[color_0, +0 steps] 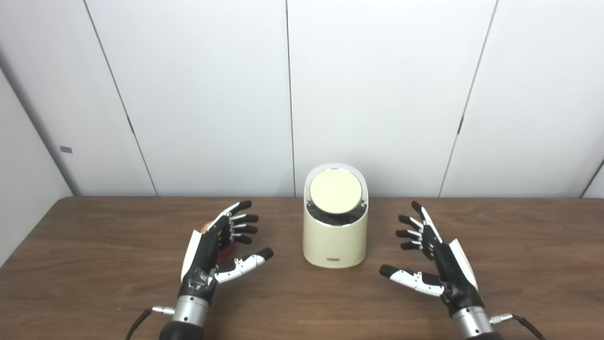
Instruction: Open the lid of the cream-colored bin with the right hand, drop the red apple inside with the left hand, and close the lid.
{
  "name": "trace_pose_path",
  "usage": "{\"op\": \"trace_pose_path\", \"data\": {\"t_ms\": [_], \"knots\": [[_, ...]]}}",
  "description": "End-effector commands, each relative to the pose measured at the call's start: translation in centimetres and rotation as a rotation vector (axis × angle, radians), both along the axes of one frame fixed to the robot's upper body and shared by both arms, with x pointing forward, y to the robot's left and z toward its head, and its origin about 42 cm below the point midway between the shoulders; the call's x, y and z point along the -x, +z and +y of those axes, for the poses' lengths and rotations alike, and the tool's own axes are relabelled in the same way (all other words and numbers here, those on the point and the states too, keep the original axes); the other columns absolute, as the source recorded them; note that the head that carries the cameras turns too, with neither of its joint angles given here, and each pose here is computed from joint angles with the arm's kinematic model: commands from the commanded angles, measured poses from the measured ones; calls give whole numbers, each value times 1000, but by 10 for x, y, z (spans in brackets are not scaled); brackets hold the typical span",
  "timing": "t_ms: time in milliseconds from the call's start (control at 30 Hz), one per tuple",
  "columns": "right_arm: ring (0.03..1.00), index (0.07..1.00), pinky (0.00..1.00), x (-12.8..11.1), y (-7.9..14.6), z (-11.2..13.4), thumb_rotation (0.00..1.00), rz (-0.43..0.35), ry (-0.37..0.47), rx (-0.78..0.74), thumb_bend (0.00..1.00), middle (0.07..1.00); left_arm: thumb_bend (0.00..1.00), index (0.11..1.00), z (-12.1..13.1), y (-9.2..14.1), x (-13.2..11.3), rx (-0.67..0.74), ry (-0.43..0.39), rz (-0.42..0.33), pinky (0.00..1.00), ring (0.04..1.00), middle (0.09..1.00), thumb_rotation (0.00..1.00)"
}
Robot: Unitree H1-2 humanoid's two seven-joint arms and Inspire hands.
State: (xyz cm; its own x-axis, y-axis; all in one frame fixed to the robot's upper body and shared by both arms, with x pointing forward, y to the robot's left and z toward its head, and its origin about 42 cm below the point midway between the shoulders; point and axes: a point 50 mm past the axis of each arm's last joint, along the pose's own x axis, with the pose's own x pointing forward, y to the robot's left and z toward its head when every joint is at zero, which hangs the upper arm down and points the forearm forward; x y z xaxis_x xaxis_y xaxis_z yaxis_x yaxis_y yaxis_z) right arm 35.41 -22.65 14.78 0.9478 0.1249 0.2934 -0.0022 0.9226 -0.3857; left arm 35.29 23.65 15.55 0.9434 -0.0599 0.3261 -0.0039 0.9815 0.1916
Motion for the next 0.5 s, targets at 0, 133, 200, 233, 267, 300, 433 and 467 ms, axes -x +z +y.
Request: {"op": "trace_pose_path", "data": {"t_ms": [0, 133, 200, 233, 267, 300, 433, 467], "knots": [[772, 967, 674, -6, 20, 2, 399, -97, 9, -21, 739, 870, 747, 815, -2, 18, -6, 7, -12, -88, 599, 662, 725, 92], [769, 952, 669, -4, 23, 4, 394, -99, 9, -18, 734, 867, 741, 805, -1, 18, -6, 8, -20, -101, 596, 661, 725, 85], [767, 947, 664, -4, 24, 4, 392, -103, 9, -17, 732, 865, 737, 802, -1, 18, -6, 6, -21, -107, 593, 661, 725, 82], [767, 945, 664, -4, 24, 4, 391, -105, 9, -17, 730, 866, 734, 800, -2, 19, -5, 6, -23, -109, 594, 658, 724, 73], [770, 943, 665, -3, 24, 4, 392, -105, 11, -16, 730, 867, 733, 799, -2, 19, -5, 7, -26, -113, 593, 659, 726, 67], [774, 942, 669, -3, 24, 4, 398, -106, 11, -16, 729, 870, 732, 800, -2, 20, -5, 10, -30, -116, 592, 662, 730, 67], [781, 937, 677, -3, 25, 4, 400, -109, 11, -15, 730, 875, 737, 810, -2, 19, -5, 8, -30, -116, 589, 676, 752, 94], [781, 936, 676, -3, 25, 4, 401, -109, 11, -15, 730, 875, 738, 811, -2, 19, -6, 2, -27, -118, 592, 675, 752, 101]]}}
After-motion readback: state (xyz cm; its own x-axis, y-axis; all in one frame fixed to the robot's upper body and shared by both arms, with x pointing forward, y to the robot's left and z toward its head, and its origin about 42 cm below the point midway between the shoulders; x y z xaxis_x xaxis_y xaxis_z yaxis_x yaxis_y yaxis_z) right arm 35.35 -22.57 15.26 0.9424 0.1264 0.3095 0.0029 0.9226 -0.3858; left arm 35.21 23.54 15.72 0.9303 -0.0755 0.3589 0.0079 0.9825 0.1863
